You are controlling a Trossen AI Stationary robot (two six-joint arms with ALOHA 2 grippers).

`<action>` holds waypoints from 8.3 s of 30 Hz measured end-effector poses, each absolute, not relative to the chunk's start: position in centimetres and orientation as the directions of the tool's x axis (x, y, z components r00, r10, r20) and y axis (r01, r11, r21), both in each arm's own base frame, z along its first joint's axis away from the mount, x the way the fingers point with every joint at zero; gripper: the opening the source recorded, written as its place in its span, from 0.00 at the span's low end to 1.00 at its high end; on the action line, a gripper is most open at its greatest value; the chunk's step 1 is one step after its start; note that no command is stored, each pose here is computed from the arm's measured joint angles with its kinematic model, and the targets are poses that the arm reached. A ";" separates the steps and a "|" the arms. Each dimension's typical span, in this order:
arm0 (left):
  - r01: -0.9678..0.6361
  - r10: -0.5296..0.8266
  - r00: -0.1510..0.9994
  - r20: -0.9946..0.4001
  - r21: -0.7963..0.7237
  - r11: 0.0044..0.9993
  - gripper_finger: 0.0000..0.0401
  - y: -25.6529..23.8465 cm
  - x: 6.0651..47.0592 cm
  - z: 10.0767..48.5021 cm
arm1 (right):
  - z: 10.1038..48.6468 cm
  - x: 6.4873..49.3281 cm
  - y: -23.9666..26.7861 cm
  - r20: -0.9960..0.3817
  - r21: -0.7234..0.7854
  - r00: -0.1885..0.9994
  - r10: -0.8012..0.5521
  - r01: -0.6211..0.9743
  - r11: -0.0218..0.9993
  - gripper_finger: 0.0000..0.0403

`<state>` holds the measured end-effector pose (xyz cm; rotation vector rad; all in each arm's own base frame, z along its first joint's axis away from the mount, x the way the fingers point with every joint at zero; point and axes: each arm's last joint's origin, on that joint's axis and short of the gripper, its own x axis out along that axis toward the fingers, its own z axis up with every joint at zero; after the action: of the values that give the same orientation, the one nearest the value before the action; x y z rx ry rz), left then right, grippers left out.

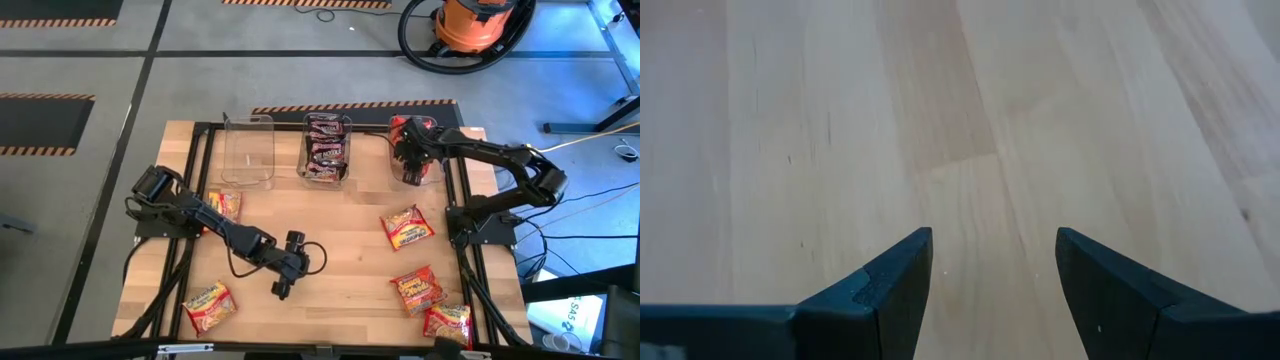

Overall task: Sort Maruchan noodles
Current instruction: Put the orange noodle pack into the right transparent bin

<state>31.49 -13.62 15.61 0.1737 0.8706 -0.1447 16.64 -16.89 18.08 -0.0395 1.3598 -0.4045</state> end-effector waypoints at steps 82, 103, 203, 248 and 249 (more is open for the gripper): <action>0.237 -0.120 0.620 -0.776 0.039 0.971 0.52 -13.8 31.5 15.6 | 20.8 16.6 -17.5 -0.924 -0.354 0.005 -0.382 0.363 0.862 0.59; 0.236 -0.120 0.620 -0.775 0.039 0.971 0.52 -13.8 31.5 15.6 | 28.1 17.0 -7.5 -0.899 -0.154 0.295 -0.324 0.481 0.863 0.59; -0.199 0.258 0.753 -0.605 0.165 0.966 0.52 -11.2 33.8 15.4 | 19.0 25.2 4.6 -0.818 0.319 0.571 0.073 0.343 0.883 0.59; -0.107 0.144 0.762 -0.631 0.097 0.990 0.52 -11.3 35.6 11.1 | 10.6 28.5 5.5 -0.568 0.642 0.806 0.165 0.308 0.702 0.81; -0.108 0.144 0.762 -0.631 0.096 0.989 0.52 -11.3 35.6 11.1 | 10.5 28.7 5.5 -0.559 0.648 0.811 0.170 0.300 0.700 0.81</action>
<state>35.57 -11.31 11.12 0.0555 0.6909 0.1372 28.67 5.54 10.47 0.8059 0.6377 -0.0779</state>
